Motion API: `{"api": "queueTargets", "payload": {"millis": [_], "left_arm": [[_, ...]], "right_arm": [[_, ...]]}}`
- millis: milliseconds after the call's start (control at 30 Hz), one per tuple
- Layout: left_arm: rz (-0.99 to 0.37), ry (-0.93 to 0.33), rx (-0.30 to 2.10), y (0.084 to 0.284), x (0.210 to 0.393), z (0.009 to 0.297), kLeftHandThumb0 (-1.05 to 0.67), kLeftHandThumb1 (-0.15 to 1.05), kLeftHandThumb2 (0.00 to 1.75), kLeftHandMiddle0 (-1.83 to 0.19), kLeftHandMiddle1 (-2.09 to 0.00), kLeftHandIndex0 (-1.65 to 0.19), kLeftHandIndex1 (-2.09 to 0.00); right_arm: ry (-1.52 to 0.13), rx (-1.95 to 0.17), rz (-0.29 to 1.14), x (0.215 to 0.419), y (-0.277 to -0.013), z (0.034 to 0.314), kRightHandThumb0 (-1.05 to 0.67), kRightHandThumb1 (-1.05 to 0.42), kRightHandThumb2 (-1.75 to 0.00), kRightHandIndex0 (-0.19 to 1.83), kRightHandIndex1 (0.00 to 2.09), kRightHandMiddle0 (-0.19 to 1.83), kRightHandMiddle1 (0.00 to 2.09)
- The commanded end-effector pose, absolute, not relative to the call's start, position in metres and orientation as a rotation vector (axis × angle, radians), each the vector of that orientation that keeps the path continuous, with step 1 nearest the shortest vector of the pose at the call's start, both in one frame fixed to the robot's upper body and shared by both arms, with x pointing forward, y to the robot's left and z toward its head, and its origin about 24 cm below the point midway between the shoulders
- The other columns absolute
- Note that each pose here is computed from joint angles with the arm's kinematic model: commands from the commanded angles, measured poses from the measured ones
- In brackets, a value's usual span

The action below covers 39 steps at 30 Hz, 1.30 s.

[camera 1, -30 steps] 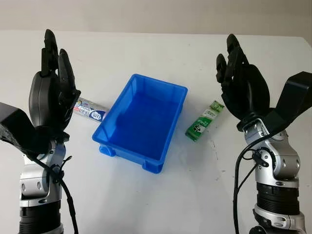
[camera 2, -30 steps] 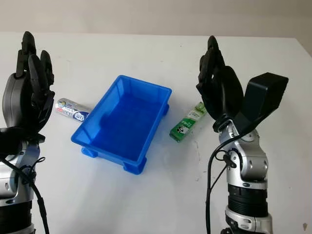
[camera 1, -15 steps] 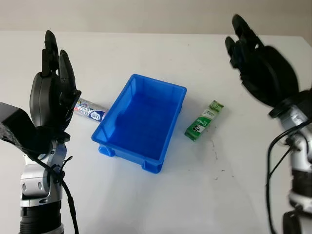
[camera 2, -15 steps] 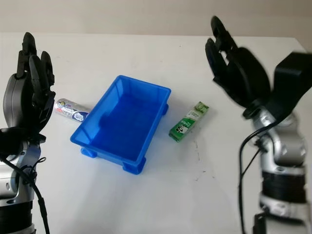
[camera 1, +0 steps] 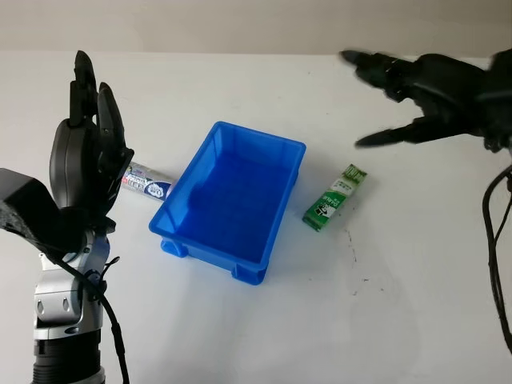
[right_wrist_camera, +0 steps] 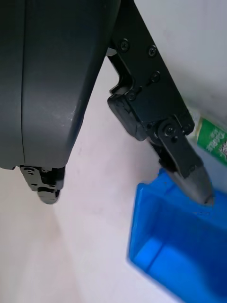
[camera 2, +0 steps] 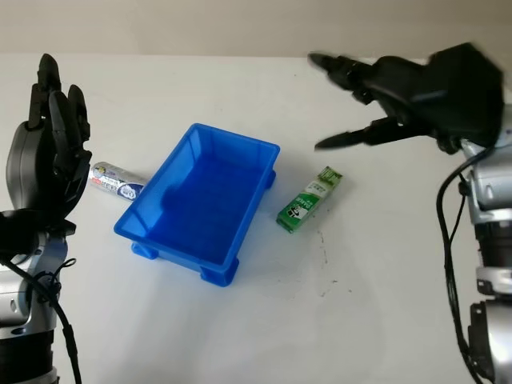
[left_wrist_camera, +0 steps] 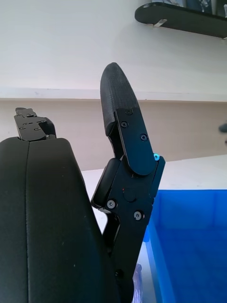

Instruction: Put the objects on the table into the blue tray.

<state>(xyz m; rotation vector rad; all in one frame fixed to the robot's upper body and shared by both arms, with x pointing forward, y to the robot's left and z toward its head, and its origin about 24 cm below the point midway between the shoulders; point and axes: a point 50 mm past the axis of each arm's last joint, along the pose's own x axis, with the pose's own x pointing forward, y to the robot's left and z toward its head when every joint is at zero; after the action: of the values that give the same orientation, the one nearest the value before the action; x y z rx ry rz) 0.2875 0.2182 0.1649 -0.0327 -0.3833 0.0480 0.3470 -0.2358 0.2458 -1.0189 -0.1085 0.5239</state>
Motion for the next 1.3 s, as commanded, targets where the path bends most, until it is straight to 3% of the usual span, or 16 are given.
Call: {"api": "queueTargets", "payload": {"millis": [0, 200, 467, 633, 1267], "left_arm": [[0.054, -0.386, -0.028, 0.218, 0.287, 0.165, -0.79, 1.05, 0.66, 0.19, 0.0, 0.19, 0.0], [0.058, -0.385, -0.029, 0.219, 0.287, 0.164, -0.79, 1.05, 0.66, 0.19, 0.0, 0.19, 0.0], [0.058, -0.388, -0.027, 0.22, 0.286, 0.165, -0.79, 1.05, 0.66, 0.19, 0.0, 0.19, 0.0], [0.056, -0.391, -0.031, 0.221, 0.286, 0.166, -0.79, 1.05, 0.65, 0.19, 0.0, 0.19, 0.0], [0.049, -0.392, -0.024, 0.221, 0.288, 0.167, -0.79, 1.05, 0.65, 0.19, 0.0, 0.19, 0.0]], "right_arm": [[-0.138, -1.151, 0.526, 0.347, -0.231, 0.255, -0.66, -0.71, -0.04, 0.2, 0.15, 0.21, 0.1], [-0.16, -1.426, 0.589, 0.351, -0.214, 0.243, -0.65, -0.71, -0.06, 0.3, 0.16, 0.32, 0.1], [-0.201, -1.549, 0.671, 0.353, -0.203, 0.226, -0.64, -0.74, -0.06, 0.31, 0.13, 0.35, 0.07], [-0.152, -1.601, 0.692, 0.349, -0.206, 0.222, -0.55, -0.75, -0.06, 0.31, 0.11, 0.34, 0.06], [-0.067, -1.67, 0.632, 0.356, -0.218, 0.204, -0.58, -0.82, -0.06, 0.27, 0.06, 0.27, 0.05]]}}
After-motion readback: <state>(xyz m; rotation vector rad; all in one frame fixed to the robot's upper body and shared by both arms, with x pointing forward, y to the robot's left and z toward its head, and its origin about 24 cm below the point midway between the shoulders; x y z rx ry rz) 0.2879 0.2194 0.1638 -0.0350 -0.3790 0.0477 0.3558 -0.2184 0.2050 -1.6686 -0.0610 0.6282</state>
